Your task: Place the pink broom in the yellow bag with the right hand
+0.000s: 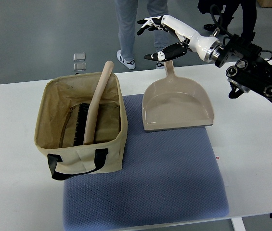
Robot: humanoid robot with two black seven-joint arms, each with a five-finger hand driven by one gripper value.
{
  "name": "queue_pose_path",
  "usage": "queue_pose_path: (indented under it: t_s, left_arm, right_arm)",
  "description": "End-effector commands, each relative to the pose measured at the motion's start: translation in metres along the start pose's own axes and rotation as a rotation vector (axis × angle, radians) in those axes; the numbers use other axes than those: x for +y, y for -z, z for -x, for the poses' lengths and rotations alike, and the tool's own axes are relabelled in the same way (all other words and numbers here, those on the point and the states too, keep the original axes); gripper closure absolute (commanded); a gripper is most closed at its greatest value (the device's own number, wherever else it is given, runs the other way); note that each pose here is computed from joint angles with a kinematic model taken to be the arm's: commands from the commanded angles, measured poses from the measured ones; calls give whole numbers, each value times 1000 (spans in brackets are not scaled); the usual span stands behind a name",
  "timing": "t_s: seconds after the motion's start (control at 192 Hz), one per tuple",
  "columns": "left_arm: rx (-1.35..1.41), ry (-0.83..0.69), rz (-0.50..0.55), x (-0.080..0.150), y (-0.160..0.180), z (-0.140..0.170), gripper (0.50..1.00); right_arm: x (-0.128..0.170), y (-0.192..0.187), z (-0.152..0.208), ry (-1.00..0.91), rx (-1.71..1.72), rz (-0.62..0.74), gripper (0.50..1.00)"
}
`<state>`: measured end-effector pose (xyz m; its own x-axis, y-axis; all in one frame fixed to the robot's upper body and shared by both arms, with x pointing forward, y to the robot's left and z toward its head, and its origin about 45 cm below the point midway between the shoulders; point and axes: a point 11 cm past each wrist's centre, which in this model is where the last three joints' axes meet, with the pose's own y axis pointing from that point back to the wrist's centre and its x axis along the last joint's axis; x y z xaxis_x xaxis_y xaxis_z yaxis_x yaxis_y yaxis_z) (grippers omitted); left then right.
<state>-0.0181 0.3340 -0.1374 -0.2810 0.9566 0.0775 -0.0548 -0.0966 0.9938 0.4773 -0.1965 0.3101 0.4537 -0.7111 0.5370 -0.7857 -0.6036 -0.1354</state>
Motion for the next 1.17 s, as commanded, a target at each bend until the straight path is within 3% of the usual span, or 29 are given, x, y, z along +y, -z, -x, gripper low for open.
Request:
queue_pose_path:
  t_s: [0.0, 0.229, 0.37, 0.49, 1.163]
  left_arm:
    - [0, 0, 0, 0, 0, 0, 500]
    - [0, 0, 0, 0, 0, 0, 500]
    - [2, 0, -1, 0, 1, 0, 500]
    - [3, -1, -7, 0, 4, -1, 500]
    - [3, -3, -10, 0, 6, -2, 500]
  right_arm:
    - [24, -24, -22, -159, -148, 28, 613]
    - [84, -77, -55, -484, -418, 83, 605]
    - [102, -93, -57, -587, -548, 90, 597]
    - [108, -102, -54, -649, -652, 90, 572]
    - [115, -117, -32, -751, -811, 73, 570]
